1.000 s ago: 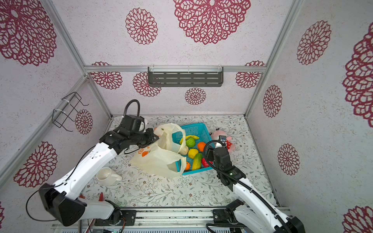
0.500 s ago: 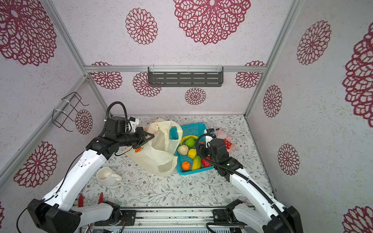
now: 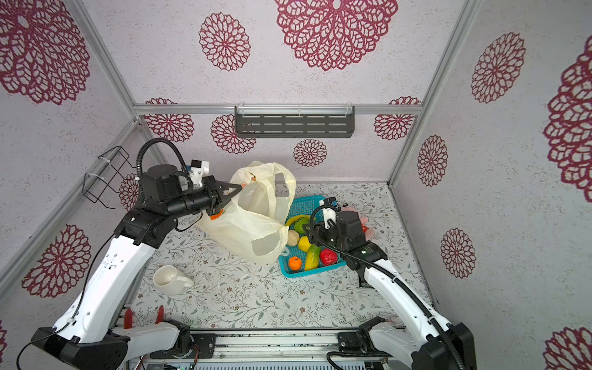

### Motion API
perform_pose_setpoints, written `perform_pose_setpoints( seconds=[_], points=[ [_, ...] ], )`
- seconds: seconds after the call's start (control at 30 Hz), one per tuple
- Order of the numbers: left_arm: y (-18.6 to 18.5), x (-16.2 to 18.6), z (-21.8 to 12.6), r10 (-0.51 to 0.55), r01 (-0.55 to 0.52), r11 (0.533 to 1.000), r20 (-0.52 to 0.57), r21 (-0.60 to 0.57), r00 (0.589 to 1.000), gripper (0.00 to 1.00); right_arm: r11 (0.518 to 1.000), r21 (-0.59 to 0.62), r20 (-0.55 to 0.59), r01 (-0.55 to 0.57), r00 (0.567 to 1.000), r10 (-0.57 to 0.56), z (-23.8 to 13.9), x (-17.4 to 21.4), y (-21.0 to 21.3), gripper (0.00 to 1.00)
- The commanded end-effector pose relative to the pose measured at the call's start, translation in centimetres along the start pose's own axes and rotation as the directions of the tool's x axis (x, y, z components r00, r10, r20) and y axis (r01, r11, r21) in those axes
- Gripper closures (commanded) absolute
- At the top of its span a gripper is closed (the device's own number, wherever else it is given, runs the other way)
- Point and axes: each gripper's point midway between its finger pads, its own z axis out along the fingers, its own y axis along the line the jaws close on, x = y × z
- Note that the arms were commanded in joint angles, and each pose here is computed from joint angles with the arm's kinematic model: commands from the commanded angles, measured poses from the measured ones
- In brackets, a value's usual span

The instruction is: Place the fruits into the plastic bag

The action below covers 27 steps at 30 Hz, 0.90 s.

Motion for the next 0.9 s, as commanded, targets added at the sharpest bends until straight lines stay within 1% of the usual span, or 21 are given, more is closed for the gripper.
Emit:
perform_pose_setpoints(
  seconds=[0.0, 0.1, 0.2, 0.33, 0.43, 0.53, 0.6, 0.87],
  points=[
    [0.1, 0.0, 1.4, -0.055, 0.055, 0.998, 0.006, 0.011, 0.998, 1.0, 0.998, -0.012, 0.046, -0.06, 0.997, 0.061, -1.3, -2.1, -0.4, 0.33],
    [0.8, 1.0, 2.7, -0.103, 0.103, 0.995, -0.006, 0.007, 0.995, 1.0, 0.993, 0.032, 0.043, -0.11, 0.993, 0.109, -1.7, -2.2, -2.1, 0.33],
    [2.4, 2.0, 4.1, -0.194, 0.194, 0.981, -0.008, -0.017, 0.981, 1.0, 0.989, 0.09, 0.03, -0.12, 0.993, 0.117, -2.1, -2.1, -3.4, 0.32],
    [5.1, 3.6, 5.7, -0.306, 0.306, 0.951, -0.001, -0.046, 0.952, 1.0, 0.981, 0.158, -0.044, -0.115, 0.991, 0.123, -1.8, -1.2, -4.7, 0.31],
    [7.3, 4.1, 6.3, -0.361, 0.362, 0.931, 0.017, -0.055, 0.932, 1.0, 0.968, 0.204, -0.109, -0.147, 0.979, 0.172, -0.9, 0.5, -5.8, 0.31],
    [8.9, 4.1, 6.6, -0.399, 0.401, 0.916, 0.05, -0.029, 0.915, 1.0, 0.954, 0.225, -0.147, -0.195, 0.962, 0.232, 0.1, 2.6, -6.4, 0.31],
    [9.5, 4.2, 6.8, -0.413, 0.414, 0.91, 0.051, -0.013, 0.909, 1.0, 0.949, 0.244, -0.181, -0.201, 0.952, 0.248, 0.8, 4.1, -6.6, 0.31],
    [11.8, 5.0, 7.2, -0.425, 0.426, 0.905, 0.05, -0.015, 0.904, 1.0, 0.952, 0.267, -0.288, -0.15, 0.93, 0.227, 2.8, 8.8, -5.9, 0.33]
  ],
)
